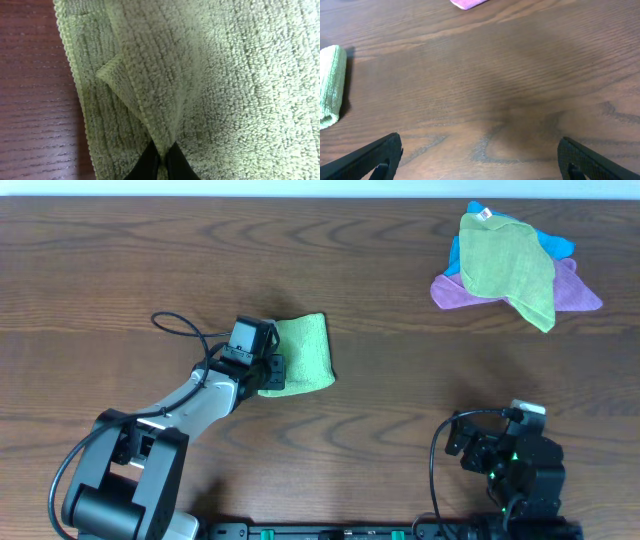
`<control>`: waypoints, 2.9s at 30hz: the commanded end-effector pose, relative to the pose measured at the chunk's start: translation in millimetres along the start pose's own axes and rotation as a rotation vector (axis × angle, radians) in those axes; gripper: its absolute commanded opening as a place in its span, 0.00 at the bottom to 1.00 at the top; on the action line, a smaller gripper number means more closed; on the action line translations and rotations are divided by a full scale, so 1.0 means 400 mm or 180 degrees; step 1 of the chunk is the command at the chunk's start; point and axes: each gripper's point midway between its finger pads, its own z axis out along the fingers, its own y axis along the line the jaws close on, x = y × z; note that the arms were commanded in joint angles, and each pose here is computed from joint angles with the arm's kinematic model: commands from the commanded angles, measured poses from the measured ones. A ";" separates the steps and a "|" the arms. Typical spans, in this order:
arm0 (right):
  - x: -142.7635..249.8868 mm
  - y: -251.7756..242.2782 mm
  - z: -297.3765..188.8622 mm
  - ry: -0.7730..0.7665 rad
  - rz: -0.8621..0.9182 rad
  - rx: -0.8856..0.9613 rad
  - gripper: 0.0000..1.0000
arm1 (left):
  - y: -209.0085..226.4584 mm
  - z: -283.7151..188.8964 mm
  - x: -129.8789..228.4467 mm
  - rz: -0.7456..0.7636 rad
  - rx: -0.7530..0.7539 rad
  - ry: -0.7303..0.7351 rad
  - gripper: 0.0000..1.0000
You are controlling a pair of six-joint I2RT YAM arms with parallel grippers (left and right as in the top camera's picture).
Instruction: Fold the cloth
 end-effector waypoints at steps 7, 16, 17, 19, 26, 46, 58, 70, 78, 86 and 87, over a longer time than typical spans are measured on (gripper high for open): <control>0.007 0.004 0.003 0.0010 -0.0051 -0.0030 0.99 | 0.014 0.005 0.000 0.0015 -0.0088 0.0002 0.06; 0.015 0.001 0.008 0.0038 -0.0052 -0.0021 0.99 | -0.012 -0.037 -0.061 0.0050 -0.0011 -0.0238 0.06; 0.017 0.000 0.009 0.0045 -0.0052 -0.0019 0.99 | -0.013 -0.040 -0.064 0.0052 -0.0010 -0.0254 0.06; 0.019 0.000 0.010 0.0052 -0.0052 -0.0017 0.99 | -0.010 -0.046 -0.066 0.0057 -0.0040 -0.0271 0.06; 0.022 -0.001 0.011 0.0061 -0.0052 -0.0013 0.99 | 0.019 -0.050 -0.049 0.0075 -0.0231 -0.0194 0.06; 0.022 -0.001 0.011 0.0061 -0.0052 -0.0013 0.99 | 0.056 -0.054 -0.046 0.0173 -0.0508 -0.0193 0.96; 0.022 -0.001 0.011 0.0061 -0.0050 -0.0013 0.99 | 0.025 -0.147 -0.066 0.0133 -0.0397 -0.0297 0.95; 0.023 -0.002 0.012 0.0067 -0.0050 -0.0011 0.99 | -0.100 -0.335 -0.039 -0.1457 0.0537 -0.0327 0.95; 0.023 -0.002 0.012 0.0067 -0.0050 -0.0011 0.99 | -0.074 -0.331 -0.044 -0.2205 0.0421 -0.0366 0.95; 0.023 -0.002 0.012 0.0067 -0.0050 -0.0011 0.99 | -0.089 -0.328 -0.004 -0.2249 0.0467 -0.0104 0.95; 0.023 -0.001 0.012 0.0066 -0.0052 -0.0011 0.99 | -0.097 -0.329 -0.003 -0.2344 0.0519 -0.0065 0.95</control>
